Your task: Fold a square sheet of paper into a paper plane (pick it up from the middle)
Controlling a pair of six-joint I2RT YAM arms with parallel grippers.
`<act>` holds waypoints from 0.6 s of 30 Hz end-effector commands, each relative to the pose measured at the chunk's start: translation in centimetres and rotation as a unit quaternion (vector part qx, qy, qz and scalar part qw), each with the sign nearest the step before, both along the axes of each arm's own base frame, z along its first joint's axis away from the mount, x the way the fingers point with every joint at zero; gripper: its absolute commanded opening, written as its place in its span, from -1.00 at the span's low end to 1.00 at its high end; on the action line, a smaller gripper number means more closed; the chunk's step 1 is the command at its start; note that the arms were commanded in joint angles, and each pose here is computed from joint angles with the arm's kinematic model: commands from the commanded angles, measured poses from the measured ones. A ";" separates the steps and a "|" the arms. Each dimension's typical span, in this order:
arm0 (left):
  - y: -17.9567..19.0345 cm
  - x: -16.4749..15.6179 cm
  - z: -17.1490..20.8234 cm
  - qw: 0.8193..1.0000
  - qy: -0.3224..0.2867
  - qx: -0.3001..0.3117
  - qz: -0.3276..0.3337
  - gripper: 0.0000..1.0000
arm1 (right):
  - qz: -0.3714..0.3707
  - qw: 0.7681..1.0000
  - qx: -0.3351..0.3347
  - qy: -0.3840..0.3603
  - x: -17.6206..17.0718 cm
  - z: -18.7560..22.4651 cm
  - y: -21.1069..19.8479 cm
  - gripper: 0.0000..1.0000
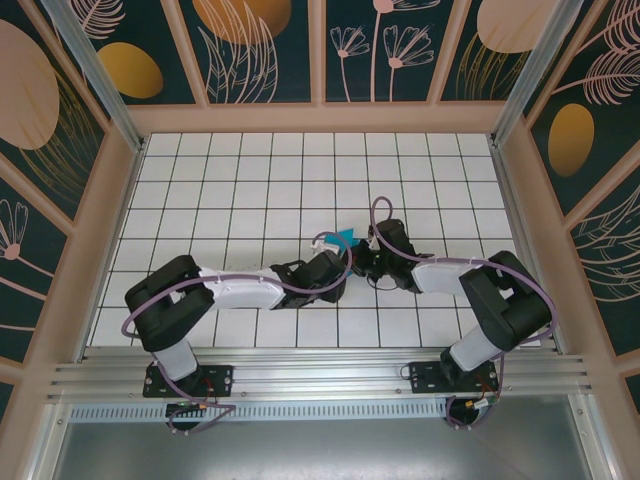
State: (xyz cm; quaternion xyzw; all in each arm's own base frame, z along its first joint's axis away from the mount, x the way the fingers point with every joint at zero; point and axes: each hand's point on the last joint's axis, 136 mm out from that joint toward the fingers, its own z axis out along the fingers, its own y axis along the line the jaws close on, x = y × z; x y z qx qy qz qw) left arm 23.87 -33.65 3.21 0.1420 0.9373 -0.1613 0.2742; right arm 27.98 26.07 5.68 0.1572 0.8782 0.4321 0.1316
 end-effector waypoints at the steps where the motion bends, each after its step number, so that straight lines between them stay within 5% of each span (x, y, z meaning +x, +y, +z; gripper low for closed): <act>1: 0.7 0.4 -0.7 0.999 -0.013 0.038 0.008 -0.02 | -0.017 1.000 0.013 -0.017 0.8 1.6 0.2 -0.93; 18: 1.6 1.3 -0.3 0.997 -0.046 0.057 0.031 -0.18 | -0.009 1.000 -0.002 -0.013 0.6 1.7 0.1 -0.90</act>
